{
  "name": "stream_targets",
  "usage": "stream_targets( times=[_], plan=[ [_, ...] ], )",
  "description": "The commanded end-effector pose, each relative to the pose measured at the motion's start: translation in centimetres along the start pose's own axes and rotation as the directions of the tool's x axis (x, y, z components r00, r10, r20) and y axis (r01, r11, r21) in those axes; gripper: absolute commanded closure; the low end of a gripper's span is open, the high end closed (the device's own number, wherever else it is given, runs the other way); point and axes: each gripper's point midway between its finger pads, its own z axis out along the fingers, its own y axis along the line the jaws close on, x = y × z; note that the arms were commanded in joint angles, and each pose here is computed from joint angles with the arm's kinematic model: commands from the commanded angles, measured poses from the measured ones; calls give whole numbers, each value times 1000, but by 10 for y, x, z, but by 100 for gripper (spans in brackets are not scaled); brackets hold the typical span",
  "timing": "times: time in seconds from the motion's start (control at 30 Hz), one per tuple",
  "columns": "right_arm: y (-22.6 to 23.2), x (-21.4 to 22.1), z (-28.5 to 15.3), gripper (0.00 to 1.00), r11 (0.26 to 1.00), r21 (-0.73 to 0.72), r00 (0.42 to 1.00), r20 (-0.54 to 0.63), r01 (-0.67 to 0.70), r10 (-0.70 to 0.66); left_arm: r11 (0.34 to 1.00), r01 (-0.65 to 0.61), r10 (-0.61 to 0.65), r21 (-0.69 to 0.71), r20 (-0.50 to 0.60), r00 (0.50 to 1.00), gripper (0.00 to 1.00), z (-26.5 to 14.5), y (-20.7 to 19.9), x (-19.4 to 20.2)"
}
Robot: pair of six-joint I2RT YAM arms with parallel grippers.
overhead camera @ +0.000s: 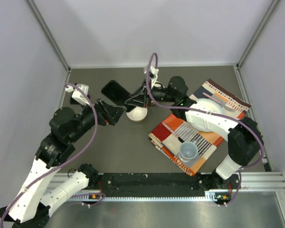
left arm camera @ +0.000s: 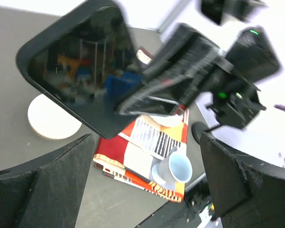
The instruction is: Place the phone on the phone stand
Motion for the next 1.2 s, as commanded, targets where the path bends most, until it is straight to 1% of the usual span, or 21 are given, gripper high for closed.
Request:
stream_targets(
  times=[0.0,0.07,0.1,0.17,0.2,0.23,0.27,0.3,0.33,0.37,0.4,0.43,0.47,0.5,0.53,0.6,0.7,0.8,0.87,1.03,1.17],
  plan=[
    [20,-50,-36,100,997,-67,995,99,32,-26,933,-231,225,276,54,973,2,-27,-56,-18],
    [25,-61,-45,100,997,-60,992,118,45,-38,930,-244,226,275,94,970,1,-32,-60,-29],
    [26,-61,-50,100,997,-63,992,117,44,-36,947,-225,197,229,141,970,1,-34,-60,-46],
    [28,-64,-53,100,997,-62,991,122,56,-48,981,-160,145,109,132,981,1,-27,-45,-56],
    [30,-64,-54,100,996,-61,991,123,63,-55,995,-78,67,61,166,984,1,-35,-48,-77],
    [31,-65,-55,100,996,-65,991,126,62,-54,998,-37,44,-44,157,987,2,-22,-33,-81],
    [32,-66,-55,100,996,-70,990,130,62,-53,994,-26,35,-102,96,995,2,-22,-24,-72],
    [35,-68,-55,100,995,-82,990,137,52,-40,996,-29,39,-89,109,993,3,-28,-35,-86],
    [37,-71,-57,100,994,-95,989,145,51,-37,996,-58,62,-62,56,997,3,-21,-40,-79],
    [40,-73,-58,100,993,-114,988,151,43,-26,994,-111,112,-24,57,992,3,-22,-47,-81],
    [46,-73,-60,100,989,-147,989,142,-8,29,991,-133,132,5,55,990,5,-19,-48,-77],
    [54,-84,-64,100,984,-175,984,177,32,-1,983,-157,148,90,105,983,5,-32,-62,-81],
    [58,-86,-66,100,981,-193,983,182,29,7,967,-187,167,171,124,978,6,-38,-74,-78],
    [64,-87,-69,100,976,-219,983,177,-2,42,955,-205,168,213,180,969,8,-37,-80,-82],
    [70,-93,-72,100,972,-235,981,191,20,26,945,-221,170,243,214,962,13,-47,-86,-85],
    [76,-94,-76,100,966,-260,983,183,12,37,929,-244,188,279,212,959,15,-49,-92,-84],
    [83,-97,-78,100,959,-282,985,169,13,36,900,-263,219,347,161,962,14,-41,-105,-76],
    [87,-95,-78,100,951,-309,989,146,7,40,872,-288,246,395,154,957,17,-38,-113,-72],
    [90,-96,-78,100,947,-322,989,142,19,28,849,-308,258,429,171,951,20,-41,-121,-74],
    [111,-99,-87,100,917,-397,990,139,39,18,859,-302,270,414,135,953,21,-27,-118,-74],
    [115,-100,-89,100,913,-407,991,136,39,18,858,-301,259,415,154,953,24,-25,-120,-79]
  ],
)
